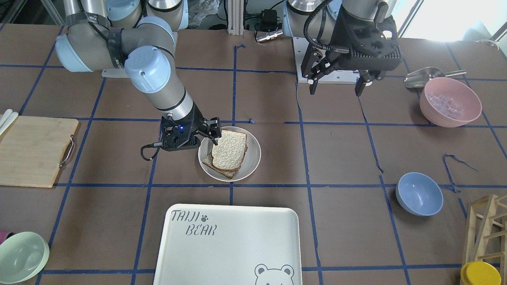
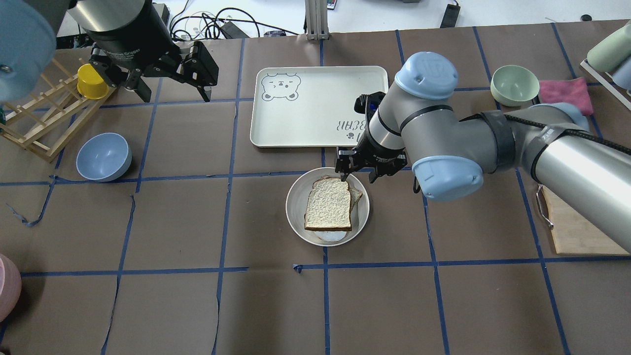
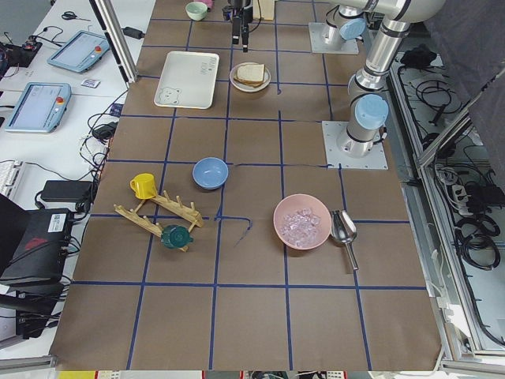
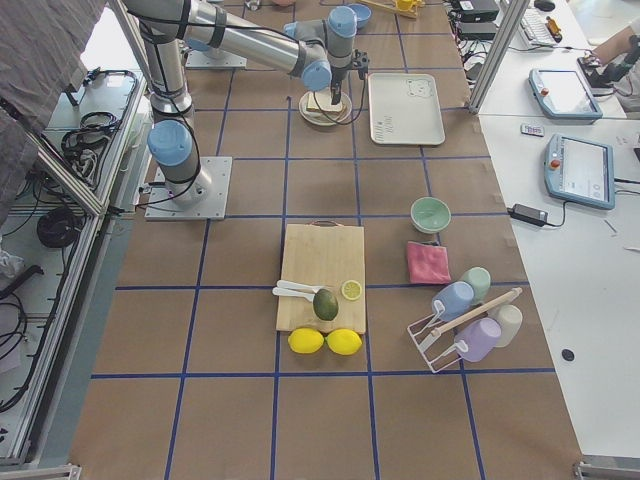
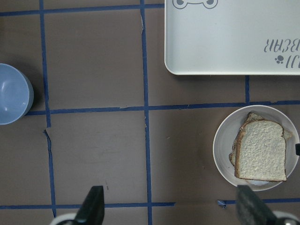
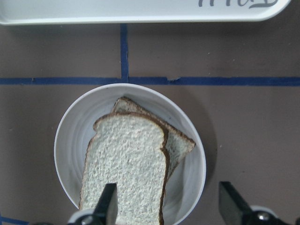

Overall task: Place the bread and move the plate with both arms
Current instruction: 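Raise the right gripper and withdraw it away from the plate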

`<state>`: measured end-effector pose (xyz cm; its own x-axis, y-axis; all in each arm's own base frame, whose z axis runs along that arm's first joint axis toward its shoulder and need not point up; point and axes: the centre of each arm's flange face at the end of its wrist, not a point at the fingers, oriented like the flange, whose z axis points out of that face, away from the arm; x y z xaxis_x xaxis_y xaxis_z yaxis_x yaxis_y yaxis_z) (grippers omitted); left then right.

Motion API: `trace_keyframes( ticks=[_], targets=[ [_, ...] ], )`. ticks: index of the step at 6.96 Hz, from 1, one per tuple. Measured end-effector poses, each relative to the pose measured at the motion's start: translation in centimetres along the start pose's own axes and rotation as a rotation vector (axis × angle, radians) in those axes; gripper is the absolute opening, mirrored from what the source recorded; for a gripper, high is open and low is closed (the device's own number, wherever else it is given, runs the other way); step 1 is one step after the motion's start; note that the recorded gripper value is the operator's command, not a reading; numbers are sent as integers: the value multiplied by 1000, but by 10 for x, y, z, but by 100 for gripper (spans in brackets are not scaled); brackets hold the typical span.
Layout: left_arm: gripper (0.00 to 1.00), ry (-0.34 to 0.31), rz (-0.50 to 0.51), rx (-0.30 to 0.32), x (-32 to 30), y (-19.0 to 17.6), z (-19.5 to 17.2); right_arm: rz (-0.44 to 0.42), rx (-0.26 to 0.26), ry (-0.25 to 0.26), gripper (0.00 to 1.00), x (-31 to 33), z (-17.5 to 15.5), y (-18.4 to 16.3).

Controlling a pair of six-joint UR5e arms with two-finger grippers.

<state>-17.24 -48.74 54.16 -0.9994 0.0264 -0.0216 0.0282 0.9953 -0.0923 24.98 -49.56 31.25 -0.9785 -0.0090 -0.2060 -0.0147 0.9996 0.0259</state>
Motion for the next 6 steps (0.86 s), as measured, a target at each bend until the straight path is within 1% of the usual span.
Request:
trace_keyframes(
  ticks=[2,3,4,5,6],
  targets=[
    [100,-1,0,0,0,0,0,15,-17,137,100,0,-70,-27],
    [100,-1,0,0,0,0,0,40,-29,188,100,9,-107,-33],
    [100,-1,0,1,0,0,0,66,-32,213,100,19,-141,-29],
    [100,0,0,0,0,0,0,84,-11,229,100,26,-172,-17],
    [100,-1,0,0,0,0,0,82,19,242,100,35,-196,-8]
  ],
)
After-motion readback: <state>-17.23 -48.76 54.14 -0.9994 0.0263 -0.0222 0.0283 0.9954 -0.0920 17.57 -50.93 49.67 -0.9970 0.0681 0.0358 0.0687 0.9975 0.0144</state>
